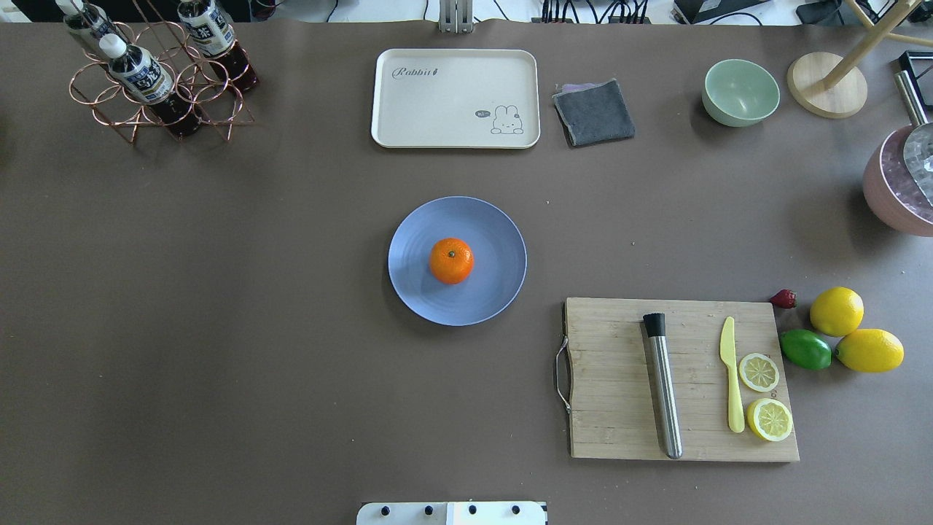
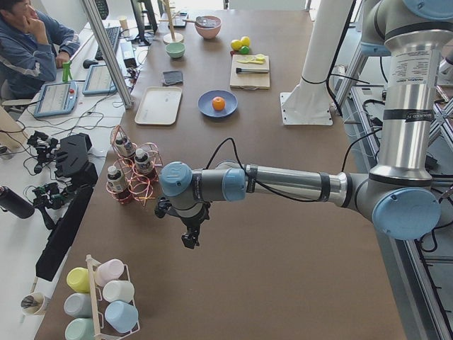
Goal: Pick orange to plate
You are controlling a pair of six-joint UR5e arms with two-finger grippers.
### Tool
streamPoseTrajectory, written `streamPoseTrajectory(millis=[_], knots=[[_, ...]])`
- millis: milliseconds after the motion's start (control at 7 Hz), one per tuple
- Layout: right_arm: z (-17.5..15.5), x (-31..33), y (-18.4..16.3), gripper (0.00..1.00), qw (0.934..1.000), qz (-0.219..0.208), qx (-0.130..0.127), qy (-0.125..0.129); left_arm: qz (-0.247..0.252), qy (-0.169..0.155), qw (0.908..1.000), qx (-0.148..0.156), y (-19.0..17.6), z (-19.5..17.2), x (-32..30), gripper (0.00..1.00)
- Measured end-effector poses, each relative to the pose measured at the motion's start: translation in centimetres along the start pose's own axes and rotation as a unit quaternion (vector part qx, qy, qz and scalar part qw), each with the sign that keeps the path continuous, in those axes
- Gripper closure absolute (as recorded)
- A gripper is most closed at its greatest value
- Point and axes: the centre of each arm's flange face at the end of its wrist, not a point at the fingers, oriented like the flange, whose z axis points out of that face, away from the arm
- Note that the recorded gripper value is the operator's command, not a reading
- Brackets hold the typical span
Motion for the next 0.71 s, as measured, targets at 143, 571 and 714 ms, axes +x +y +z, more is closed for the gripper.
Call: streamPoseTrajectory(millis=[143,571,714], knots=[[0.01,0.03,-0.10,0.00,1.0000,0.005,0.002,-0.001,0.000,0.000,1.0000,0.001,0.03,-0.05,0.01,0.02],[-0.09,-0.06,-0.28,0.00,1.0000,0.007,0.004,-0.004,-0.001,0.001,1.0000,0.001,0.20,0.02,-0.08,0.02],[-0.05,-0.06,-0.23,0.00,0.9999,0.008,0.004,-0.005,-0.001,0.001,1.0000,0.001,0.26,0.05,-0.13,0.02]])
